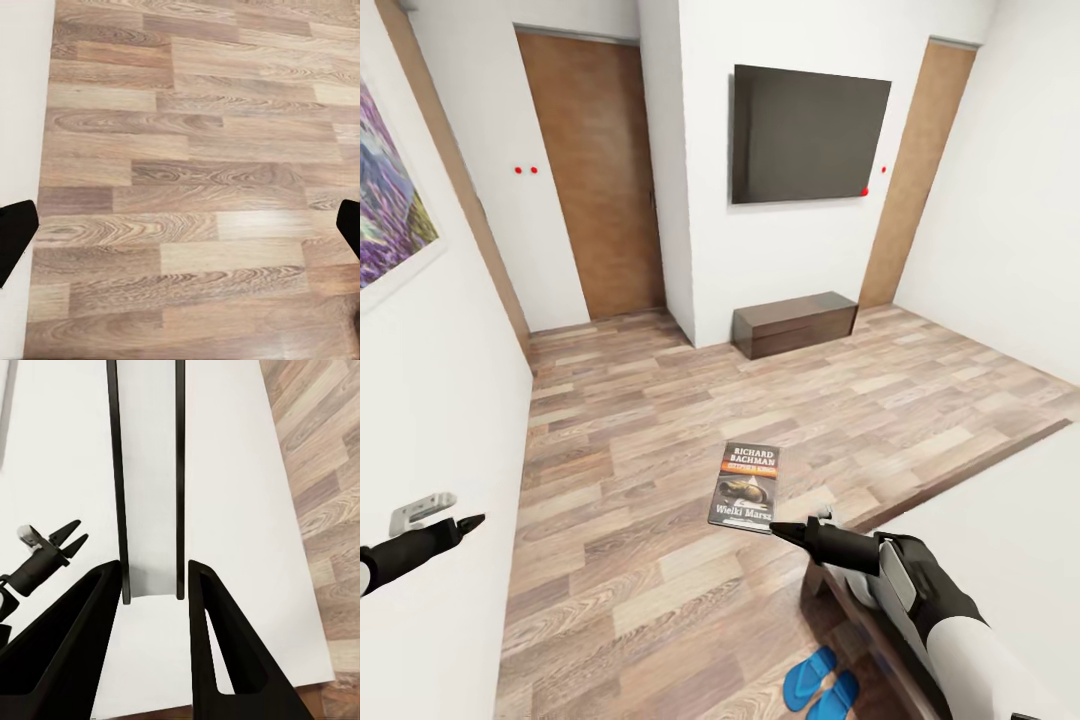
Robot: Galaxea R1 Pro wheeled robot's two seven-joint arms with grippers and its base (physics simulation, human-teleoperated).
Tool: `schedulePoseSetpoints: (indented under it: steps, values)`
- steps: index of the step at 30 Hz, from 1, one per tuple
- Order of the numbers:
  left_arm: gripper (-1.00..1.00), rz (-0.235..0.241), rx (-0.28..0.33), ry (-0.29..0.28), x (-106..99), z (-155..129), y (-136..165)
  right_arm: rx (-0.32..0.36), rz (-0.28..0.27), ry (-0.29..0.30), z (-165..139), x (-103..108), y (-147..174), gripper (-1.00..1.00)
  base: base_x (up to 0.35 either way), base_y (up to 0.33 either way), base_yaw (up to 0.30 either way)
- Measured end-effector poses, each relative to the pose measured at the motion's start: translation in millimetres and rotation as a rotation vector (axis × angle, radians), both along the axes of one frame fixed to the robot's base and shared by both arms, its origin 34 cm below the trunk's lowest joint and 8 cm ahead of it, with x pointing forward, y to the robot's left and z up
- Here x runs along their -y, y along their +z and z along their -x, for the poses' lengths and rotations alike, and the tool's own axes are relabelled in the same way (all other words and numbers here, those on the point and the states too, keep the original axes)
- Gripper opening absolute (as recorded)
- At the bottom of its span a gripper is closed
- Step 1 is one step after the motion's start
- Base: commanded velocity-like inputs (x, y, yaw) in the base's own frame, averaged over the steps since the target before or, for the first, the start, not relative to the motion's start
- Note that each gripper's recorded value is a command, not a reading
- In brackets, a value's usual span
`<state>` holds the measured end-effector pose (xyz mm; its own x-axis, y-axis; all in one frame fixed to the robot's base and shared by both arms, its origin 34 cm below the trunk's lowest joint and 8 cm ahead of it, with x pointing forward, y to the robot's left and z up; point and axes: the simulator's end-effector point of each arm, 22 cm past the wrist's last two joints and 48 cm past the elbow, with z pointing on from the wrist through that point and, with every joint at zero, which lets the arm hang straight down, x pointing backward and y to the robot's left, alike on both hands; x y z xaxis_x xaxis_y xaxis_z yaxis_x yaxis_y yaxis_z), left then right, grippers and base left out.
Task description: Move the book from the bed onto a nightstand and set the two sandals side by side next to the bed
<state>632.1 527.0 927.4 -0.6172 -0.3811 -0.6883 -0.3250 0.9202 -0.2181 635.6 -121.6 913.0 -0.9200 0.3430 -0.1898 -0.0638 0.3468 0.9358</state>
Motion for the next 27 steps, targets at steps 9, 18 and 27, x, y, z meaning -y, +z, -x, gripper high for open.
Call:
schedulePoseSetpoints:
  steps: [9, 18, 27]
  values:
    - [1.0, -0.003, 0.008, -0.001, 0, -1, 4, 0.003, 0.001, 0.002, 0, -1, 1, -1.0, 0.0, 0.0, 0.264]
    - [1.0, -0.009, 0.009, 0.005, -1, -1, 6, 0.006, -0.006, -0.002, -1, 0, 5, -1.0, 0.0, 0.0, 0.079]
    - [1.0, -0.017, 0.034, 0.003, -1, -5, 16, 0.015, -0.007, -0.004, -2, 0, 10, -1.0, 0.0, 0.0, -0.069]
